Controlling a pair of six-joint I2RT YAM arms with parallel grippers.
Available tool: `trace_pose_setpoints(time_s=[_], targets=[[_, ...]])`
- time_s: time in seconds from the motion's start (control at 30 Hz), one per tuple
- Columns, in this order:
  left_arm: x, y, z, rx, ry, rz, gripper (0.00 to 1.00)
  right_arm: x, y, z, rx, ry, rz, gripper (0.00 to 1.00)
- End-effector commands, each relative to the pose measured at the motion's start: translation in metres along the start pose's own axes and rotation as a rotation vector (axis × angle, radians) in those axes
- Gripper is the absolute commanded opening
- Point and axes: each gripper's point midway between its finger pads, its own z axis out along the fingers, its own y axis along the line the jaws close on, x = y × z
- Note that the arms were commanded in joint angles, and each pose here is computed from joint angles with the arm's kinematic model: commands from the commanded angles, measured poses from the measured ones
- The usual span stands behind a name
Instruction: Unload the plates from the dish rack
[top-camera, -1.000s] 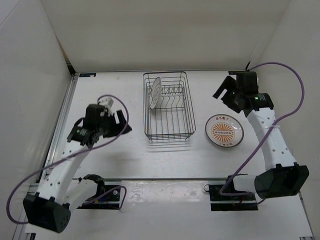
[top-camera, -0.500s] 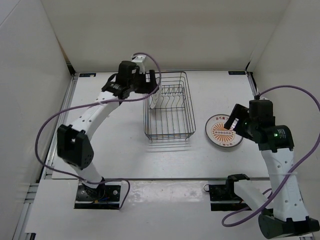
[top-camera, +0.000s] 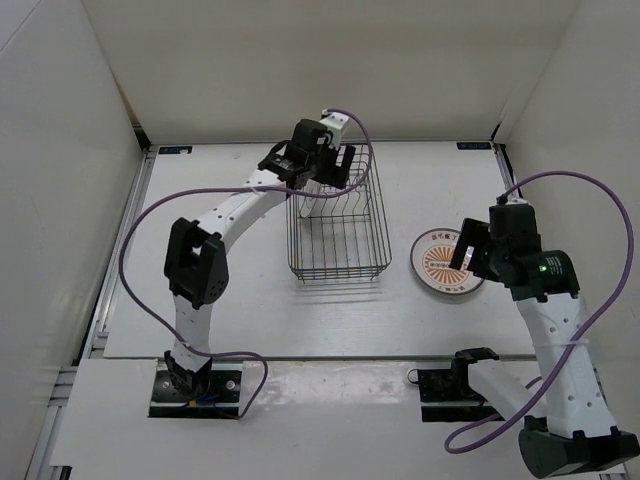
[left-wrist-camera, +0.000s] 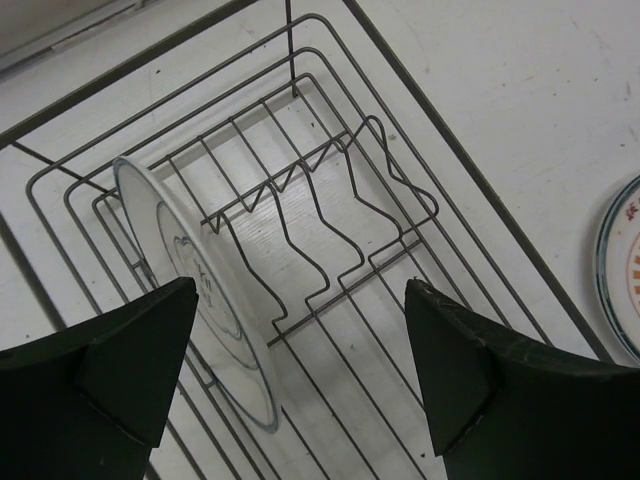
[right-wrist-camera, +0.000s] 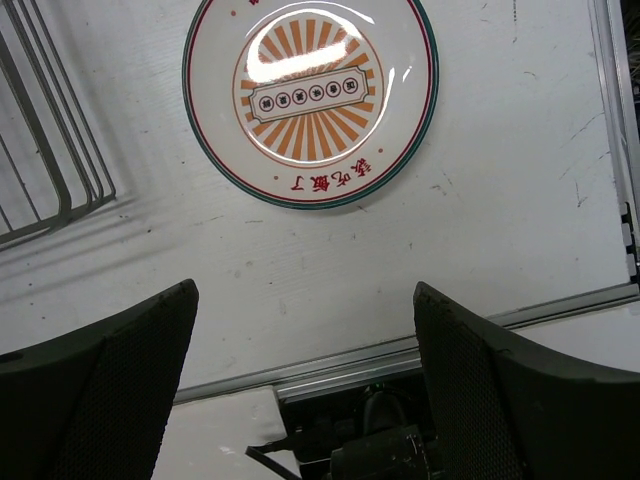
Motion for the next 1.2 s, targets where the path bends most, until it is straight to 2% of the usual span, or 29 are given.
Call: trace_pose_setpoints(time_s=[0.0, 0.17, 0.33, 0.37, 0.43, 0.47, 0.53, 0.57, 0.67, 0.73, 0.83, 1.17], targets=[[-0.014, 0.005, 0.006, -0.036, -0.04, 0.04, 0.93, -0.006, -0.003, 0.003, 0.025, -0.027, -0.042, 0.9], [0.004, 0.016, 0.021, -0.071, 0.019, 0.053, 0.84, -0.004, -0.002, 0.008, 0.029, -0.013, -0.036, 0.9], [0.007, 0.026, 0.016, -0.086, 0.008, 0.025, 0.72, -0.002, 0.001, 0.015, 0.034, 0.016, -0.042, 0.9], [0.007, 0.027, 0.016, -0.081, 0.003, 0.024, 0.63, -0.002, 0.001, 0.017, 0.044, 0.021, -0.054, 0.9], [0.004, 0.028, 0.014, -0.059, -0.015, -0.006, 0.55, -0.006, 0.005, 0.02, 0.043, 0.021, -0.064, 0.9], [0.002, 0.028, 0.011, -0.05, -0.022, -0.017, 0.45, -0.005, 0.006, 0.021, 0.041, 0.02, -0.079, 0.9], [-0.001, 0.027, 0.009, -0.009, -0.044, -0.049, 0.37, -0.006, 0.009, 0.024, 0.041, 0.02, -0.092, 0.9], [-0.005, 0.028, 0.006, -0.003, -0.057, -0.059, 0.26, -0.005, 0.013, 0.025, 0.032, 0.022, -0.115, 0.9], [-0.014, 0.027, -0.003, 0.033, -0.09, -0.119, 0.1, -0.002, 0.016, 0.026, 0.031, 0.027, -0.144, 0.9], [-0.02, 0.025, -0.01, 0.062, -0.114, -0.14, 0.04, -0.001, 0.013, 0.027, 0.056, 0.028, -0.143, 0.9], [-0.031, 0.024, -0.02, 0.066, -0.15, -0.162, 0.0, -0.001, 0.011, 0.026, 0.072, 0.028, -0.158, 0.9], [-0.076, 0.026, -0.053, 0.05, -0.279, -0.209, 0.0, 0.003, 0.017, 0.028, 0.065, 0.038, -0.186, 0.9]])
